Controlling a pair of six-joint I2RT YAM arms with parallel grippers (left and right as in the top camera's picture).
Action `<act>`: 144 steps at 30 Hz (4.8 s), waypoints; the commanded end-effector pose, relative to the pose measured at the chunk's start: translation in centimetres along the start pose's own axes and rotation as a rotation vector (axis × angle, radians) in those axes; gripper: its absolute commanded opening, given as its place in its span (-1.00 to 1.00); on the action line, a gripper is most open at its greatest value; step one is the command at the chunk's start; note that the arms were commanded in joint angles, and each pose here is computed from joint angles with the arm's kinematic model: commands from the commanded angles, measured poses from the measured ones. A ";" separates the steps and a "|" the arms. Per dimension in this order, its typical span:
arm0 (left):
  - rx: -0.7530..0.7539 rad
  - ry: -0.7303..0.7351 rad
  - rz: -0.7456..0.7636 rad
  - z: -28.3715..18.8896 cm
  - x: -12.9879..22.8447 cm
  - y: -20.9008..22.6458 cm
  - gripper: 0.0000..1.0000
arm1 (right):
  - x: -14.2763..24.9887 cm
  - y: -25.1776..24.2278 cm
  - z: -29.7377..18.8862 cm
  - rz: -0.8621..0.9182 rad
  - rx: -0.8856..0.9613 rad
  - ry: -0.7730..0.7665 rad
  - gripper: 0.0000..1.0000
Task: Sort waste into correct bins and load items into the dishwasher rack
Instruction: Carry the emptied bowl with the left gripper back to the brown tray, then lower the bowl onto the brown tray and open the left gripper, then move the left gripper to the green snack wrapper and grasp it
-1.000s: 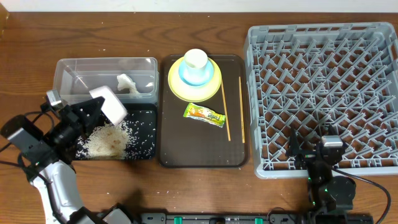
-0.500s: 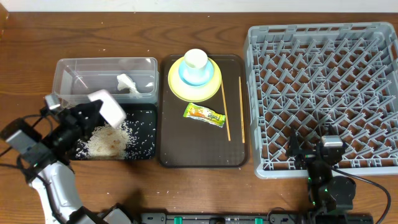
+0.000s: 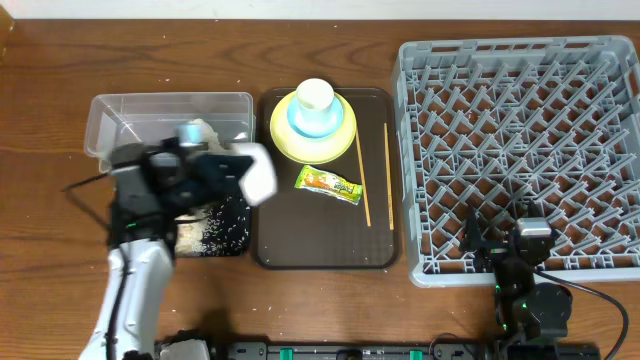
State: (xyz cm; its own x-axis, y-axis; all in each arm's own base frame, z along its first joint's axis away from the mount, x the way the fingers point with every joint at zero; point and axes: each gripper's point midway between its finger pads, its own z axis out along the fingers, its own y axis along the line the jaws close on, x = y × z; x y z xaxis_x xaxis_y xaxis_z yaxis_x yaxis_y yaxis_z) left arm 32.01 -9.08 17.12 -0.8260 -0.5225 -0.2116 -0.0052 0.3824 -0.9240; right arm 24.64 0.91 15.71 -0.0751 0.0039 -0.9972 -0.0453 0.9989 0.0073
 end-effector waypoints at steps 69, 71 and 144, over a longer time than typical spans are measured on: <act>-1.027 0.079 0.734 8.2 1.5 5.2 -0.88 | 0.1 0.0 0.0 -0.014 -0.002 0.003 0.98; -1.039 0.094 0.732 8.5 1.7 6.0 -0.87 | 0.1 0.0 0.0 -0.014 -0.002 0.003 0.98; -0.842 0.394 0.694 13.6 7.4 10.8 -0.01 | 0.2 0.0 0.0 -0.014 -0.002 0.005 0.98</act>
State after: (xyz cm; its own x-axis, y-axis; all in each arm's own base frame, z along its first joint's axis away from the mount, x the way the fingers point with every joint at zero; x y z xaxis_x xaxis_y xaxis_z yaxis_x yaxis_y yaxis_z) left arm 33.93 -20.15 3.16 -0.9048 0.2012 -0.3754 0.2755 0.9486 -0.1555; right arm 24.64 0.91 15.71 -0.0751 0.0039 -0.9972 -0.0453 0.9989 0.0073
